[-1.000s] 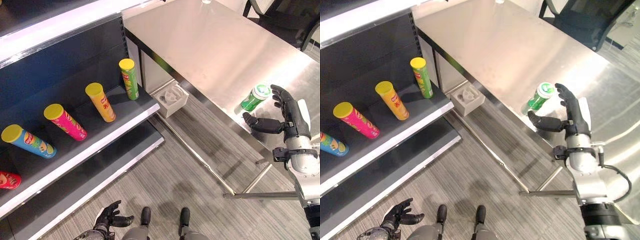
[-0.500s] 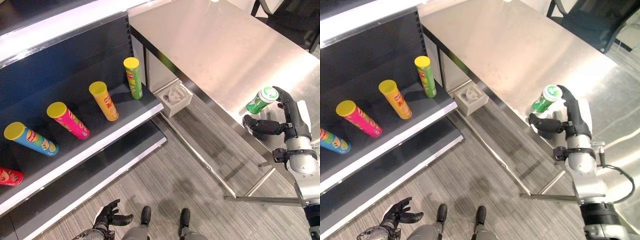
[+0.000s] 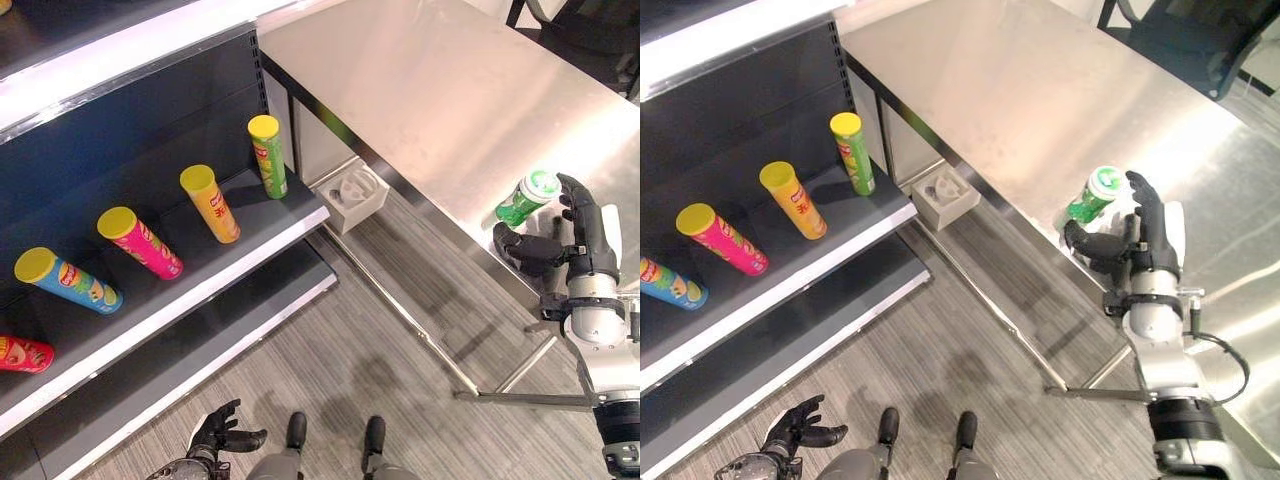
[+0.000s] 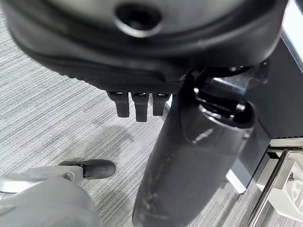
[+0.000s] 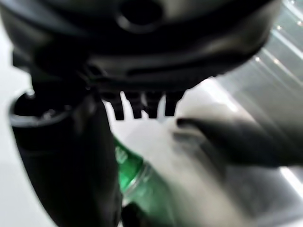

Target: Put the goods on the table back onto the shelves and tidy them up.

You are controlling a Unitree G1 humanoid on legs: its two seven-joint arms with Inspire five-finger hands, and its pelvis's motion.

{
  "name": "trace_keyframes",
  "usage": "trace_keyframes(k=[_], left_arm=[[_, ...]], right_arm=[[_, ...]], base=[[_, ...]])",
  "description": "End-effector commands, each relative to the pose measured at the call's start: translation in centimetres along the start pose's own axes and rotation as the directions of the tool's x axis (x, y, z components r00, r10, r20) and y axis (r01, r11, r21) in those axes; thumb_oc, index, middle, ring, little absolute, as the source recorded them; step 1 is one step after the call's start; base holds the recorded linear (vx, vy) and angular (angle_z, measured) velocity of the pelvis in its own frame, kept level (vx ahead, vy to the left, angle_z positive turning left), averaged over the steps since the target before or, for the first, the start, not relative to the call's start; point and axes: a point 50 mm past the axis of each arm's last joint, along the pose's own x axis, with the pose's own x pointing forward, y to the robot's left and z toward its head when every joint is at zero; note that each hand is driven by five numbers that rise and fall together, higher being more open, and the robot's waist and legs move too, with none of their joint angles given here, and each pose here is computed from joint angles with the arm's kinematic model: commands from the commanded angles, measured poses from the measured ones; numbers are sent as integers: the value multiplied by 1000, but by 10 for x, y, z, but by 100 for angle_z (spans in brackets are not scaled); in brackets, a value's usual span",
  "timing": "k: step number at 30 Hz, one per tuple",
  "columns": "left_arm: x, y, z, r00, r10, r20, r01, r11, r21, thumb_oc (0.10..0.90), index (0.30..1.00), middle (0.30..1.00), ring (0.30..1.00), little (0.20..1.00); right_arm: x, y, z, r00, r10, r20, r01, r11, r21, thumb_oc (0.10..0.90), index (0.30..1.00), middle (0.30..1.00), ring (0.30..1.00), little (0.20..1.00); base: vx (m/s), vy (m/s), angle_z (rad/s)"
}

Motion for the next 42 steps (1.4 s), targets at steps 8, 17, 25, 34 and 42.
trace_keyframes(k=[8, 17, 25, 34, 42], left_arm=[[4, 8, 8, 1000, 15, 25, -17, 998, 65, 800, 900, 900, 900, 900], [3, 7, 5, 1000, 9, 16, -10, 996, 88, 800, 900, 900, 900, 900], [3, 7, 5, 1000, 5, 18, -6, 996, 90, 800, 900, 900, 900, 900], [3, 11, 4, 1000, 19, 12, -20, 996, 88, 800, 900, 900, 900, 900], [0, 27, 0, 999, 50, -2, -50, 996, 78, 800, 900, 900, 900, 900]], right_arm=[[35, -22, 56, 965, -191, 181, 158, 970, 185, 800, 900, 900, 900, 900], [45, -22, 60, 966, -198, 169, 168, 970, 176, 800, 900, 900, 900, 900], [52, -16, 71, 966, -175, 191, 137, 971, 197, 800, 900, 900, 900, 900], [51, -18, 81, 957, -155, 244, 117, 980, 164, 400, 300, 300, 300, 300], [31, -46, 118, 873, -165, 459, 138, 986, 90, 400, 300, 300, 300, 300]], base=[[0, 0, 0], [2, -2, 4], [0, 0, 1], [1, -2, 2], [5, -57, 9]])
